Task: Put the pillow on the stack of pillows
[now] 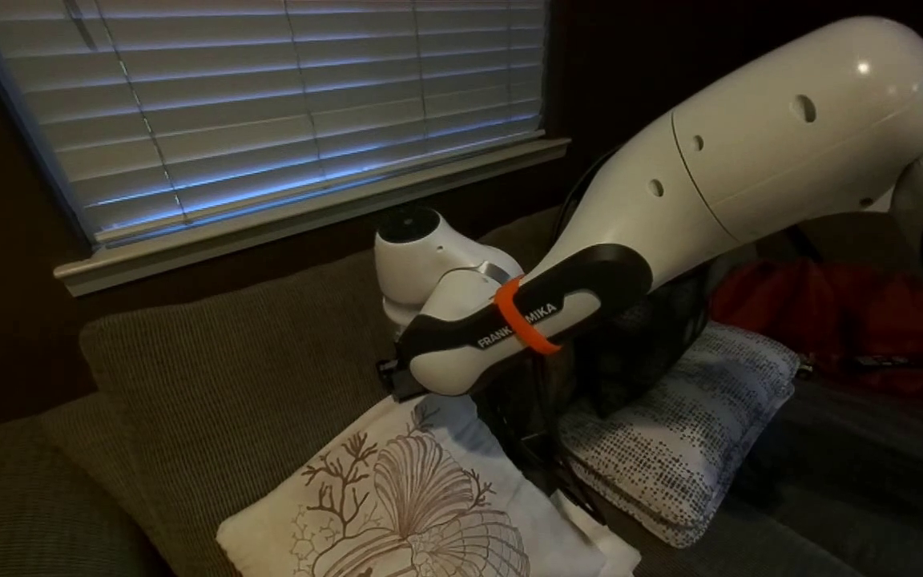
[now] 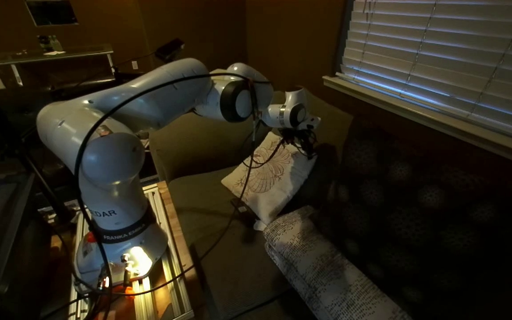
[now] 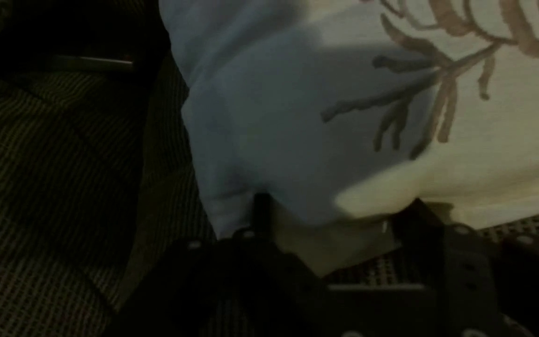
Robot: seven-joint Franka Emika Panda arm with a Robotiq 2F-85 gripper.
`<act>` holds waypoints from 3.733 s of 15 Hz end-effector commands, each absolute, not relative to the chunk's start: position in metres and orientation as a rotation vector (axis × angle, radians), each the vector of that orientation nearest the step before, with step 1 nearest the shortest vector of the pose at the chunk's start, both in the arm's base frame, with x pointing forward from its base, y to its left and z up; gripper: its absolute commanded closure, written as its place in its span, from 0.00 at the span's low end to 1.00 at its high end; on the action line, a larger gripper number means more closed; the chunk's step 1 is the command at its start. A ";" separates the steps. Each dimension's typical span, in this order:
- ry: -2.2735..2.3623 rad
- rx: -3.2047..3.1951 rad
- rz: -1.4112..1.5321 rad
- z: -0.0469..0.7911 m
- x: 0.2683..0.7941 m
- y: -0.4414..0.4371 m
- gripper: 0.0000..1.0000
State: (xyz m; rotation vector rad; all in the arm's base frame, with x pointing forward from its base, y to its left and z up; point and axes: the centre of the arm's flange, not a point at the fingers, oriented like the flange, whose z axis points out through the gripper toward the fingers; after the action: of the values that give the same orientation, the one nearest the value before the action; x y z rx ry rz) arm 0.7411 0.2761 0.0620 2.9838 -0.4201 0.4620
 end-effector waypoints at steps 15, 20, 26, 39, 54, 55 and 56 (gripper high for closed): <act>-0.867 3.131 -0.041 0.163 0.722 0.267 0.99; -0.754 3.148 -0.103 0.204 0.702 0.266 0.99; -0.500 3.235 -0.162 0.247 0.674 0.268 0.99; -0.452 3.151 -0.164 0.332 0.596 0.259 0.99; -0.291 3.001 -0.116 0.425 0.502 0.222 0.99; -0.294 2.988 -0.085 0.430 0.496 0.220 0.99; -0.293 2.978 -0.058 0.434 0.492 0.220 0.99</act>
State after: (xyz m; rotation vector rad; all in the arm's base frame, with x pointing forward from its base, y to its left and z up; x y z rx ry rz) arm 0.5243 0.2301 0.4086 3.0150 -0.3044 -0.1348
